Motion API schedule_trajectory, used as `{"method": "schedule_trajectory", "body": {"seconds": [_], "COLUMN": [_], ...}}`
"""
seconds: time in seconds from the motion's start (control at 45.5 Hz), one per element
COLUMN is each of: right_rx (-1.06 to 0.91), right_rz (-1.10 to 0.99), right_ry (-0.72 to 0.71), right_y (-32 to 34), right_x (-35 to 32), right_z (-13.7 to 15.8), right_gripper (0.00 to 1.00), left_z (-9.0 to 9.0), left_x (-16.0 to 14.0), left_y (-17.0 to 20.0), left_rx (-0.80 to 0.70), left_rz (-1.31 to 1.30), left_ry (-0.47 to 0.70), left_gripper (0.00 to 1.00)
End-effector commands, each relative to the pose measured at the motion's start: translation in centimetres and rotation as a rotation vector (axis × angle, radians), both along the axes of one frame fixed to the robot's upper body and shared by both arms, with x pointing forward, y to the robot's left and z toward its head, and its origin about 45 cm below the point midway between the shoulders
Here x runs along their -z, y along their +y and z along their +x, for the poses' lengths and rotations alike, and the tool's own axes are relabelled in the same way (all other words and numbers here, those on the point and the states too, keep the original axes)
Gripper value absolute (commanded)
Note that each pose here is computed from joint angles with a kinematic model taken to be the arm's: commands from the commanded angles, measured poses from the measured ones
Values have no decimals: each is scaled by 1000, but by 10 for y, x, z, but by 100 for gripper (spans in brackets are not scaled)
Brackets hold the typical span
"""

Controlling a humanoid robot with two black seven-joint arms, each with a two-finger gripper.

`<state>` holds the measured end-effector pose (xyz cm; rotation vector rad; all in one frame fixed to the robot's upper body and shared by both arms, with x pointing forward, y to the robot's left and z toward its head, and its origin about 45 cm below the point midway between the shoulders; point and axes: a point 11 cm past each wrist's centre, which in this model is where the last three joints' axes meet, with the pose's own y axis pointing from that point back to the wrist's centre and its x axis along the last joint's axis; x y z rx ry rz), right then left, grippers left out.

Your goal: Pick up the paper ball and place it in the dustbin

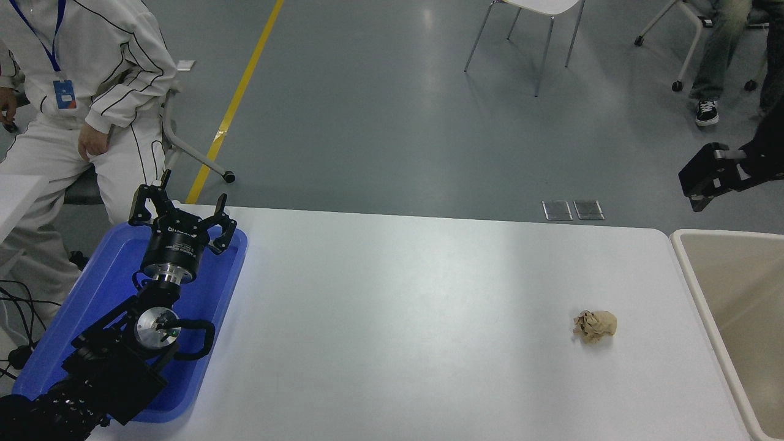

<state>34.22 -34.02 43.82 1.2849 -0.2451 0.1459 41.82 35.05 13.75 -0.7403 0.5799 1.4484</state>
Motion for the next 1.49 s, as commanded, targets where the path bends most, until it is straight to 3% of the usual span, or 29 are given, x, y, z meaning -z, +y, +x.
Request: {"method": "schedule_trajectory", "body": {"seconds": [0.0,1.077,1.473], "right_rx": [-1,8,2], "right_rz": [1,6,39], "right_ry": [0,4,70], "right_y": [0,-3,1], "right_x": [0,2,30], "right_z": [0,-1,-2], "right_gripper": [100,100,100], "left_z": [0,0,0], "left_x": [0,0,0], "left_y": [0,0,0], "left_rx": [0,0,0], "left_rz": [0,0,0], "left_ry": [0,0,0], "left_gripper": [100,100,100]}}
